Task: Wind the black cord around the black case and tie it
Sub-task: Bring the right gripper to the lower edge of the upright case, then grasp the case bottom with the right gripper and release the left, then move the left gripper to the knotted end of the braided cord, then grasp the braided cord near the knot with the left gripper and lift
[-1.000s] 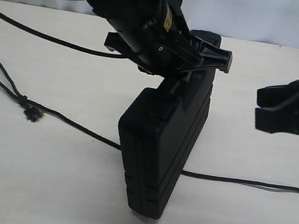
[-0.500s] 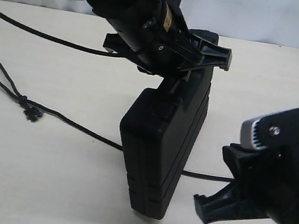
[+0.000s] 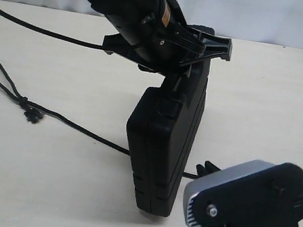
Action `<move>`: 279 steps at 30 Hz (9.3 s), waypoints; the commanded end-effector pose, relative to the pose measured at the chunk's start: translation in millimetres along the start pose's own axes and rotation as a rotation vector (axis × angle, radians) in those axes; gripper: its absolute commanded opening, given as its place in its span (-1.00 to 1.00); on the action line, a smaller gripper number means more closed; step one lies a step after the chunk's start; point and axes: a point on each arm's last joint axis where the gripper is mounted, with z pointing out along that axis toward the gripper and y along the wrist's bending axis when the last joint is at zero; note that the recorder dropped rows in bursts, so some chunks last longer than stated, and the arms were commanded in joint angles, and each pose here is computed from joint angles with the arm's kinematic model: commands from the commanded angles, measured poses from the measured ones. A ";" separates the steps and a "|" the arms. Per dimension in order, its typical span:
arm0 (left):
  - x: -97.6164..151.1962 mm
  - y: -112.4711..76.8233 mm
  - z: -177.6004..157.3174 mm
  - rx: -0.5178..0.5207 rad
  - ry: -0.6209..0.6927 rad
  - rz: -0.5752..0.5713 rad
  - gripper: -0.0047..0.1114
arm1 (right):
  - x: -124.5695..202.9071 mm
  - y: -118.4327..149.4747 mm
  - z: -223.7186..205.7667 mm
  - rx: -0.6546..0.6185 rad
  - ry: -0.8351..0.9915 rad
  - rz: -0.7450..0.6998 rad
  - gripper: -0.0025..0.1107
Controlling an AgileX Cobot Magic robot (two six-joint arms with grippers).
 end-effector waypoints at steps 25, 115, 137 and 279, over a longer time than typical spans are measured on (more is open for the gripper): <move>-15.2 -12.7 -11.3 0.132 -0.112 -0.074 -0.92 | 6.8 38.2 45.0 0.122 -0.113 -0.048 0.92; -15.6 -8.4 -12.0 0.102 -0.099 0.022 0.30 | -17.0 5.6 81.9 0.260 -0.044 0.055 -0.88; -41.4 15.1 -96.0 -0.205 -0.077 0.328 0.45 | -20.1 -23.9 83.4 0.209 -0.026 0.169 -0.88; 27.6 147.0 -40.4 0.113 0.060 0.958 -0.92 | -13.4 -45.3 81.7 0.152 -0.076 0.105 -0.88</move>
